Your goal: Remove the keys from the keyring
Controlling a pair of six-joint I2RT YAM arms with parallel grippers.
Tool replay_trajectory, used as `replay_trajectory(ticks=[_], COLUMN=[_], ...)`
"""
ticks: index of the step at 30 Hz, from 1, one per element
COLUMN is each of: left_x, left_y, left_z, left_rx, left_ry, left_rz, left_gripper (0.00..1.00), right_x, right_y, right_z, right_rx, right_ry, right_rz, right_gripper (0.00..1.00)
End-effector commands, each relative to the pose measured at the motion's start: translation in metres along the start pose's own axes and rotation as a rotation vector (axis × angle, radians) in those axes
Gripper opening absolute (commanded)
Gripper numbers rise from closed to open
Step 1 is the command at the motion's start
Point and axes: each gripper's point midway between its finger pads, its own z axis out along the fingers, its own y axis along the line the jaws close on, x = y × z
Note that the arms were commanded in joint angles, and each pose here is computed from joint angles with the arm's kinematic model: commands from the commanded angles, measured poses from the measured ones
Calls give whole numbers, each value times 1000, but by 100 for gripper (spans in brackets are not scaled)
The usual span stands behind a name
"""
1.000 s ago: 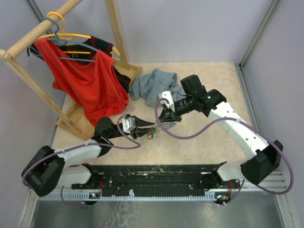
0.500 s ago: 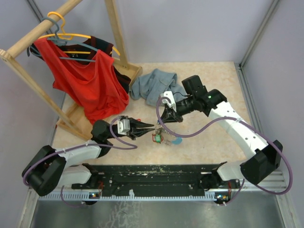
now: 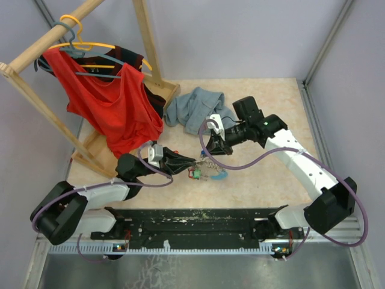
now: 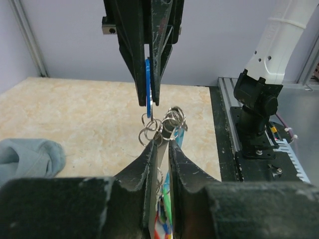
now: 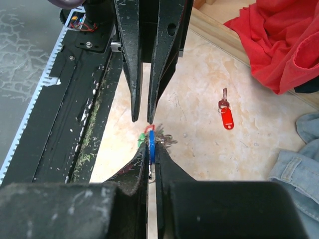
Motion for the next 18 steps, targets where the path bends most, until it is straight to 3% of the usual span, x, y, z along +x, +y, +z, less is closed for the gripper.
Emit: replay_trajectory(ticks=[1,6,13,18], left_x=[-5,-2,-7,1], left_y=[1,1,2,8], left_z=[-2,-8,0,6], left_rx=[-49,-80,-1,25], left_ry=[-51,-57,-14,43], left_rz=[-153,-146,57,104], left_gripper=[19,23,27,27], right_x=[-26,-25,-25,-25], right_y=[-2,-1,5,8], right_z=[-9,-10,-9,-10], right_rx=[15,4,-28,-42], right_ry=[-90,-107,-115,-120], right_rz=[-63,-50,-70,-77], right_gripper=[0,0,0,0])
